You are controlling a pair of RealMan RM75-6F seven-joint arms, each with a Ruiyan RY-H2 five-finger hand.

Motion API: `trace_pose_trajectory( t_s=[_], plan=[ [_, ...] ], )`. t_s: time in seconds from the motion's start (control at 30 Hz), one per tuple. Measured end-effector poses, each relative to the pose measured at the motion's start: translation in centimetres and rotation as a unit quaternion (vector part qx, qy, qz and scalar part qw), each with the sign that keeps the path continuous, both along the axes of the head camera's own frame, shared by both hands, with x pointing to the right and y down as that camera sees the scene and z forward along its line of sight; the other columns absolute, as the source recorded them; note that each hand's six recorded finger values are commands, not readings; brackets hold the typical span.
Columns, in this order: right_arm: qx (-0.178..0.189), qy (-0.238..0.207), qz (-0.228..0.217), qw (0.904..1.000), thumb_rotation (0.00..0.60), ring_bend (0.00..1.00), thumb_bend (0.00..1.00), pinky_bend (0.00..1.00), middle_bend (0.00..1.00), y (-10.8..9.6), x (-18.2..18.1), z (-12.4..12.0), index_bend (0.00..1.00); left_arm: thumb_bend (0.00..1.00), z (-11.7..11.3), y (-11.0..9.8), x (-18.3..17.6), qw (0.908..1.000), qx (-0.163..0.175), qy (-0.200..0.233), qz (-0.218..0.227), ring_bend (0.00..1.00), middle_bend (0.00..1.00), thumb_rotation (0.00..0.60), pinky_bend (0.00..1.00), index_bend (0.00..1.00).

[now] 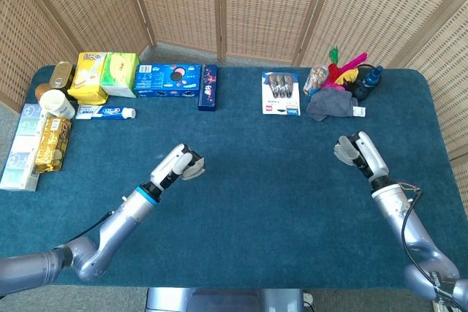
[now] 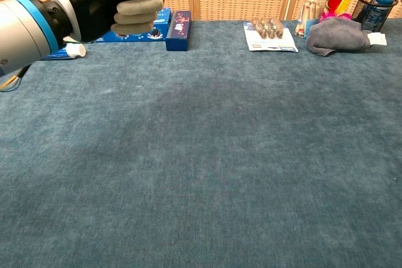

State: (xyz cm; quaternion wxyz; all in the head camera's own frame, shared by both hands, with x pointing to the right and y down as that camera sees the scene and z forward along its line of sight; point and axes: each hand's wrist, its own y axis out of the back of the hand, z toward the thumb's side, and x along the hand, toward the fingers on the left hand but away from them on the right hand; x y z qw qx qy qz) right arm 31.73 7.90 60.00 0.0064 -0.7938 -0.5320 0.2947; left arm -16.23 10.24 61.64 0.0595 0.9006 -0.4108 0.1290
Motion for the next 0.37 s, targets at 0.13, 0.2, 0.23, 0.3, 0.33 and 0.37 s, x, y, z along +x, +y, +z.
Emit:
trace_pose_trajectory(
  t_s=[0.13,0.2,0.23,0.3,0.33,0.37],
  plan=[
    [-0.009,-0.042,0.016,0.999,0.0,1.0,0.0,1.0,1.0,0.15,-0.29,0.1,1.0,0.0,0.1,0.07,0.06,0.9999,-0.002,0.01,-0.009,1.0,1.0,0.0,1.0,1.0],
    [-0.014,-0.061,0.02,0.9978,0.0,1.0,0.0,1.0,1.0,0.25,-0.43,0.15,1.0,0.0,0.15,0.13,0.09,0.9999,-0.004,0.013,-0.01,1.0,1.0,0.0,1.0,1.0],
    [-0.016,-0.068,0.021,0.9973,0.0,1.0,0.0,1.0,1.0,0.28,-0.49,0.18,1.0,0.0,0.17,0.16,0.12,0.9998,-0.006,0.014,-0.01,1.0,1.0,0.0,1.0,1.0],
    [-0.021,-0.083,0.022,0.9961,0.0,1.0,0.0,1.0,1.0,0.36,-0.67,0.24,1.0,0.0,0.25,0.23,0.21,0.9997,-0.01,0.018,-0.011,1.0,1.0,0.0,1.0,1.0],
    [-0.023,-0.088,0.021,0.9956,0.0,1.0,0.0,1.0,1.0,0.39,-0.74,0.26,1.0,0.0,0.28,0.25,0.25,0.9997,-0.011,0.019,-0.011,1.0,1.0,0.0,1.0,1.0],
    [-0.025,-0.093,0.02,0.9951,0.0,1.0,0.0,1.0,1.0,0.43,-0.84,0.28,1.0,0.0,0.29,0.3,0.31,0.9997,-0.012,0.02,-0.01,1.0,1.0,0.0,1.0,1.0]
  ],
)
